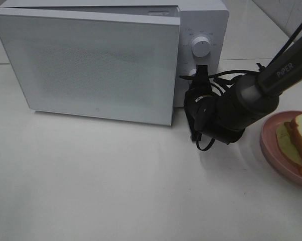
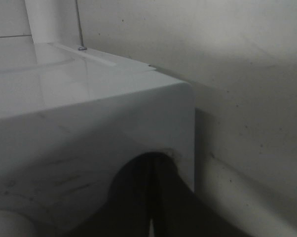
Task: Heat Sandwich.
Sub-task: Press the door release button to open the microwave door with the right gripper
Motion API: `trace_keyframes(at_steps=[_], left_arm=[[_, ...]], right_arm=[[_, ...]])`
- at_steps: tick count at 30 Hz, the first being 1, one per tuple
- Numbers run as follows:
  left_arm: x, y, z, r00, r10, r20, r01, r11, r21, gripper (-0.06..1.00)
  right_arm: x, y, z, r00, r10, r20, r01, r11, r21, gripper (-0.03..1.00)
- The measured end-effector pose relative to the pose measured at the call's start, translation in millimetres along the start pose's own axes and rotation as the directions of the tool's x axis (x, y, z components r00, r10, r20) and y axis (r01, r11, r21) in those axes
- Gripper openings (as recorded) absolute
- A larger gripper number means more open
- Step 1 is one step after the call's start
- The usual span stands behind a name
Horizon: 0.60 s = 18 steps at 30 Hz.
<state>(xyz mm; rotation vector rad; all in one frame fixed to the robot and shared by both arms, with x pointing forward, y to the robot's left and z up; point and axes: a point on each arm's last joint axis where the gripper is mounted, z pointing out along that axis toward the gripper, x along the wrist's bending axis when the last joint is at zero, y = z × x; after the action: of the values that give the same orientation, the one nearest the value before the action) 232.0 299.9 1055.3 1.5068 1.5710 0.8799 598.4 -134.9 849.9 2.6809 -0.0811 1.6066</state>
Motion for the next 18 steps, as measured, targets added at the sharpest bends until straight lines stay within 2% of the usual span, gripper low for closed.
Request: trace_keyframes(at_steps=[18], left_arm=[[0.0,0.0,0.0,1.000,0.000,0.000,0.000,1.000,0.000,0.97]], right_arm=[[0.1,-0.4,1.9,1.000,-0.013,0.006,0.013,1.000,-0.005,0.00]])
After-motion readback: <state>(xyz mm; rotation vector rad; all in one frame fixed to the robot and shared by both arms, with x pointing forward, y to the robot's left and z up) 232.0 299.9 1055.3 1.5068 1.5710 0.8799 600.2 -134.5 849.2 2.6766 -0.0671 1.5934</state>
